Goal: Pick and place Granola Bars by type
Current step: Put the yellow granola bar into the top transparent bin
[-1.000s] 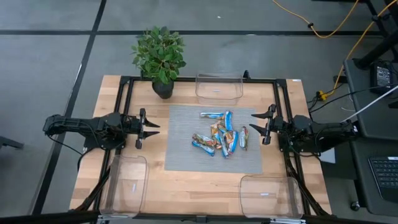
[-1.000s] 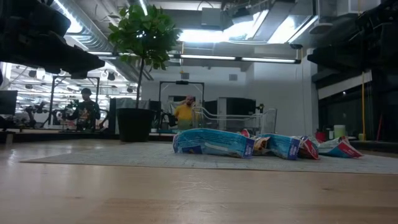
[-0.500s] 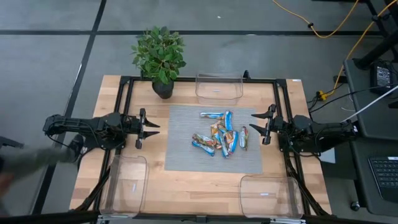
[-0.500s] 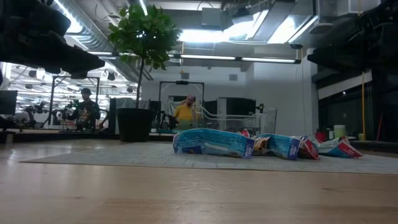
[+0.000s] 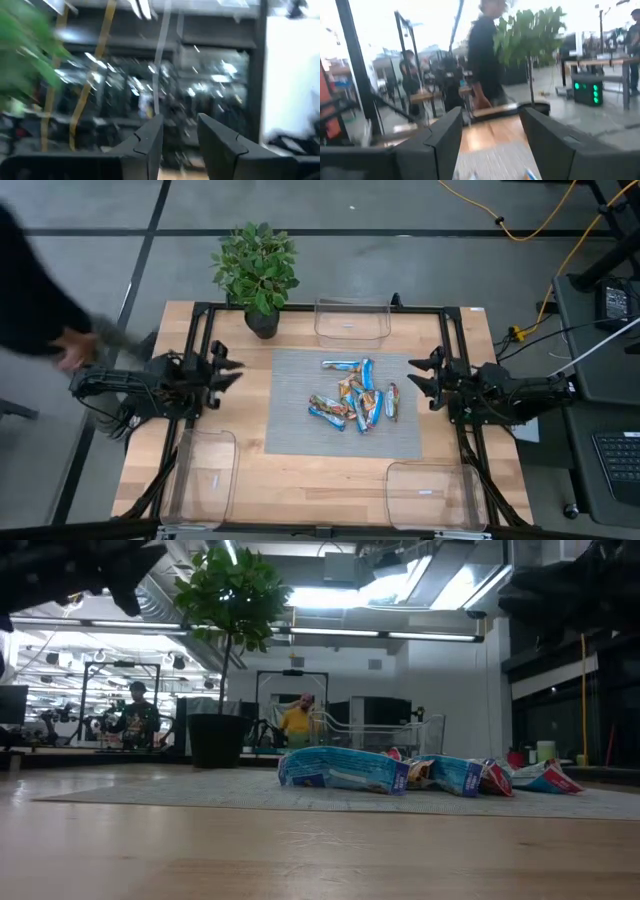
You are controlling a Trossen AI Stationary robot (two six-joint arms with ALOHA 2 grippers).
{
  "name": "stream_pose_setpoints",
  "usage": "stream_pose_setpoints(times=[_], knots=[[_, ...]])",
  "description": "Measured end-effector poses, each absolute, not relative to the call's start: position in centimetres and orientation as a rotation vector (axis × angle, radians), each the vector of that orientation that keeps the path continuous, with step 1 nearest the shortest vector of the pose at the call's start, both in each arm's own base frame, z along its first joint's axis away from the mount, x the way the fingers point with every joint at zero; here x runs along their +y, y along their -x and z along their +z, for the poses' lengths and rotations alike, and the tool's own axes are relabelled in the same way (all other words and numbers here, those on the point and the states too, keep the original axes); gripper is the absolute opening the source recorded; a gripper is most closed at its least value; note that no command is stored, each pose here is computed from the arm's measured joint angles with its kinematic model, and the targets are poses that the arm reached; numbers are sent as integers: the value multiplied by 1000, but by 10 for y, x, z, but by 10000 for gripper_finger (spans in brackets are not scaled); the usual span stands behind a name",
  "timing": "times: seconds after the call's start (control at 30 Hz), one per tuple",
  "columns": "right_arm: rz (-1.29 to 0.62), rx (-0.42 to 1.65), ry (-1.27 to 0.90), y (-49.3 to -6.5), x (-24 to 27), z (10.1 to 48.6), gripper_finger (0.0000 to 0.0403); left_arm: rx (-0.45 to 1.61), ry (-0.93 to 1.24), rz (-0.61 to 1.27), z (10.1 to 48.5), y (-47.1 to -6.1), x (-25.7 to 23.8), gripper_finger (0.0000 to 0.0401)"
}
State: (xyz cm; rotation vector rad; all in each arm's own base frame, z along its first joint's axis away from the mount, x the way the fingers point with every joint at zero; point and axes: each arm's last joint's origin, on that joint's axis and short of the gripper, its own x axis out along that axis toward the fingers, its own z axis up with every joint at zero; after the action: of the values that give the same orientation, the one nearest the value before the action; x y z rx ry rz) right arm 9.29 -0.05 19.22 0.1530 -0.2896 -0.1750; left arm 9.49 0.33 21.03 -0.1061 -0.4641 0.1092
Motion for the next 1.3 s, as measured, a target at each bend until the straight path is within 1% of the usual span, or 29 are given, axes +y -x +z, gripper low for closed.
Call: stream_pose_setpoints(times=[0.1, 0.2, 0.3, 0.47, 0.57, 0.7, 0.83, 1.03, 1.13, 1.23, 1.3], knots=[[-173, -330, -159, -92, -1, 196, 213, -551, 170, 197, 217, -91, 6, 113], [-172, -345, -160, -91, -1, 197, 213, -559, 267, 253, 216, -90, 8, 113], [-173, -353, -182, -91, -1, 198, 213, -563, 301, 325, 216, -90, 11, 113], [-205, -353, -206, -91, -2, 199, 213, -587, 356, 342, 227, -89, 12, 113], [-211, -347, -189, -89, -2, 207, 213, -534, 390, 319, 240, -93, 12, 113], [-253, -298, -184, -85, -4, 218, 213, -352, 410, 311, 263, -103, 11, 113], [-280, -263, -179, -79, -5, 231, 213, -194, 381, 340, 295, -121, 11, 113], [-320, -273, -181, -71, -6, 247, 213, -107, 274, 318, 346, -165, 19, 113], [-320, -281, -183, -70, -6, 249, 213, -61, 225, 343, 365, -192, 30, 113], [-319, -279, -183, -70, -6, 249, 213, 13, 204, 389, 376, -221, 44, 113], [-318, -276, -182, -71, -6, 249, 213, 74, 198, 388, 382, -241, 55, 113]])
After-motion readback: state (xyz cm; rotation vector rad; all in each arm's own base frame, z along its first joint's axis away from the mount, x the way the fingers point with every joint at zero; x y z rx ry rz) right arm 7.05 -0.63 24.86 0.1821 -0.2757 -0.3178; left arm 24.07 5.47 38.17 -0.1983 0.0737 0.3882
